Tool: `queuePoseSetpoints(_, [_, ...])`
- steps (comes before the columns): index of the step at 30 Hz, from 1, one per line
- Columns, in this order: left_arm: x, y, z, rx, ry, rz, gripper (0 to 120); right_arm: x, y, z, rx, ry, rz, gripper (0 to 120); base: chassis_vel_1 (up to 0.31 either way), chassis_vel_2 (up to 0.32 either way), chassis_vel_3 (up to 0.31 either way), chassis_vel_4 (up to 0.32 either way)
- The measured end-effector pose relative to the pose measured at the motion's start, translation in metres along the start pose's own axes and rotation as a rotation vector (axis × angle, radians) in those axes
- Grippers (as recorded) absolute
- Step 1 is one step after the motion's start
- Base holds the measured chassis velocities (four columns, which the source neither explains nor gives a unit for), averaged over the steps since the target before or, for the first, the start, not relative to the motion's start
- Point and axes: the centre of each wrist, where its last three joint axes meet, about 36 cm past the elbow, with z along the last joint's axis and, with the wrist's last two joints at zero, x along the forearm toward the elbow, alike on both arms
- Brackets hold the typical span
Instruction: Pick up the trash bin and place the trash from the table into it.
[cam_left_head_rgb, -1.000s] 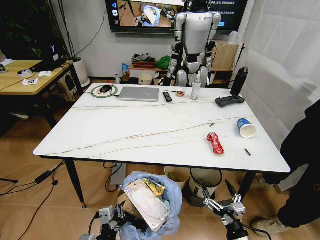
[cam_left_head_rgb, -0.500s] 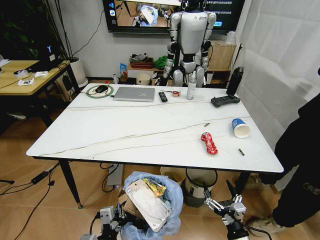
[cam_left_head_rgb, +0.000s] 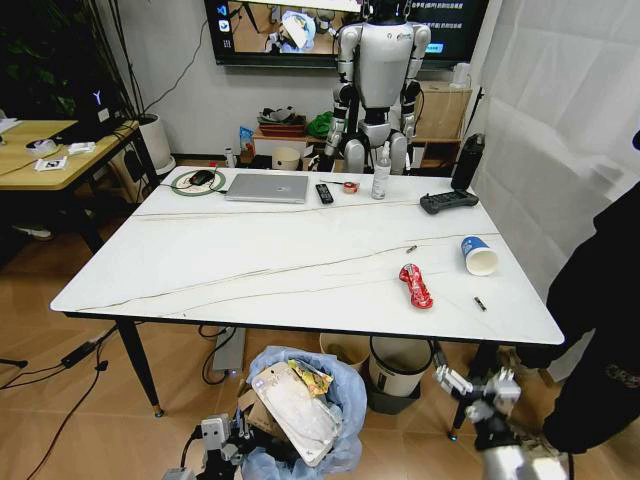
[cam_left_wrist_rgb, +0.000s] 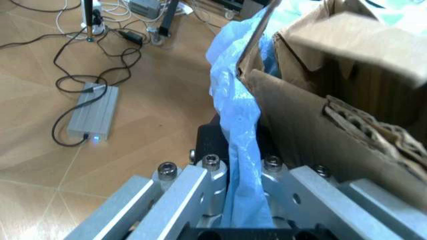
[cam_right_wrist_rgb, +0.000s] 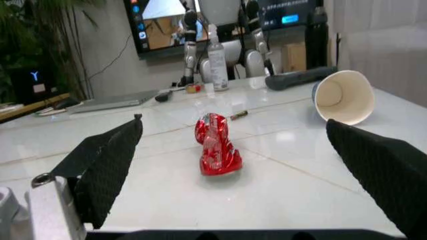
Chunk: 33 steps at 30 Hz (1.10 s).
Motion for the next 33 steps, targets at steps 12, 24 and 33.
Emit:
queuePoseSetpoints(12, [0.008,0.009,-0.005,-0.004,-0.01,-0.051,0,-0.082,-0.07,-0.049,0.149,0.197,0.005,100,0.0,0.0,0.0,0.0])
queuePoseSetpoints(24, [0.014,0.016,-0.013,0.005,-0.042,-0.089,0,-0.112,-0.11,-0.047,0.145,0.343,0.006,100,0.0,0.0,0.0,0.0])
queuePoseSetpoints(33, [0.014,0.016,-0.014,0.016,-0.046,-0.094,0,-0.118,-0.125,-0.04,0.14,0.384,0.0,100,0.0,0.0,0.0,0.0])
